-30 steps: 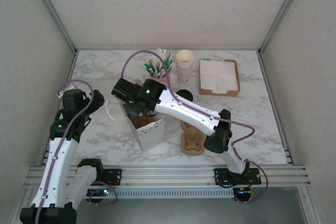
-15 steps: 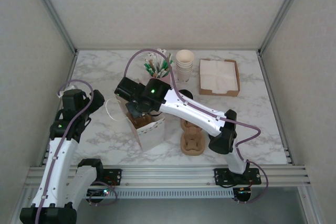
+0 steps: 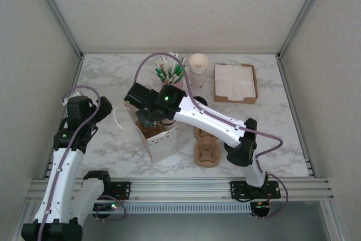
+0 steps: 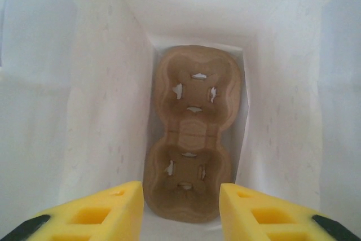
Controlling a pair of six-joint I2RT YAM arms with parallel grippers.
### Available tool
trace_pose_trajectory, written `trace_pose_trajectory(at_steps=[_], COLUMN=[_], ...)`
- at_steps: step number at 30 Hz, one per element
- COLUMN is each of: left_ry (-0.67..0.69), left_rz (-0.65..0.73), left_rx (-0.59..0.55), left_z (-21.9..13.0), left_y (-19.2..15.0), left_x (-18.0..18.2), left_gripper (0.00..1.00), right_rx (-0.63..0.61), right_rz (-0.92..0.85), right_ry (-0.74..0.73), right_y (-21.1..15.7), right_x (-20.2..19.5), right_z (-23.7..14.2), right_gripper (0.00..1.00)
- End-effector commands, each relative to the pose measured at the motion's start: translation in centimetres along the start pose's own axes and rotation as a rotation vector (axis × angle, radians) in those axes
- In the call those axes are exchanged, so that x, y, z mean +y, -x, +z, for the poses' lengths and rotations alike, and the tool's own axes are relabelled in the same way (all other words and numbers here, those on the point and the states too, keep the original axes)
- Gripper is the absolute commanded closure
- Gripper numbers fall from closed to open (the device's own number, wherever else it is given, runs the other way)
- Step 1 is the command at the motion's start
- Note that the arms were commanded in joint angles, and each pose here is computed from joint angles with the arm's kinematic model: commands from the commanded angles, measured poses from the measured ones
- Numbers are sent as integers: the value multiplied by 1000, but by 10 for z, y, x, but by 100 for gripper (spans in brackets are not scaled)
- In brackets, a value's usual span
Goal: Pack the takeout coffee
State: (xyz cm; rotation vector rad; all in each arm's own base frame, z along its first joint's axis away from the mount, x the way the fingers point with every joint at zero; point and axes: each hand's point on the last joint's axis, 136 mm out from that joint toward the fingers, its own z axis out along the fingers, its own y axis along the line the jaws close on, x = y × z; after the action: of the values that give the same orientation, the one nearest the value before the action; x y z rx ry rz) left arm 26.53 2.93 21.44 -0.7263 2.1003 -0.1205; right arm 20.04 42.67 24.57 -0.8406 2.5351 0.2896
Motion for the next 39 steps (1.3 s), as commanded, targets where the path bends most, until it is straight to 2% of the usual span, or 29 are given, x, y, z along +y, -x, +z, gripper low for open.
trace_pose_trajectory(at_steps=[1,10,20,25,30,34,39], left_ry=[27,18,7,6,2,7,11], left_rz=[7,5,1,3,2,6,8], left_rx=[5,13,36,40,33,31,25], left_z=[2,3,6,5,5,4,3], left_y=[-3,-5,-8,-9,-7,-7,-6], left_x=[8,6,3,3,2,3,4], left_gripper=[0,0,0,0,0,0,0], right_rx=[-32,-96,-273,-377,-403,-399,-342], right_rz=[-17,-41,-48,-37,25,111,238], right_ry=[31,90,114,18,-40,-80,-103], right_y=[1,11,37,50,56,56,54], right_x=[3,7,-5,-33,-73,-114,-164], right_z=[-17,-41,-104,-132,-147,-145,-120], right_gripper=[60,60,58,55,53,49,45])
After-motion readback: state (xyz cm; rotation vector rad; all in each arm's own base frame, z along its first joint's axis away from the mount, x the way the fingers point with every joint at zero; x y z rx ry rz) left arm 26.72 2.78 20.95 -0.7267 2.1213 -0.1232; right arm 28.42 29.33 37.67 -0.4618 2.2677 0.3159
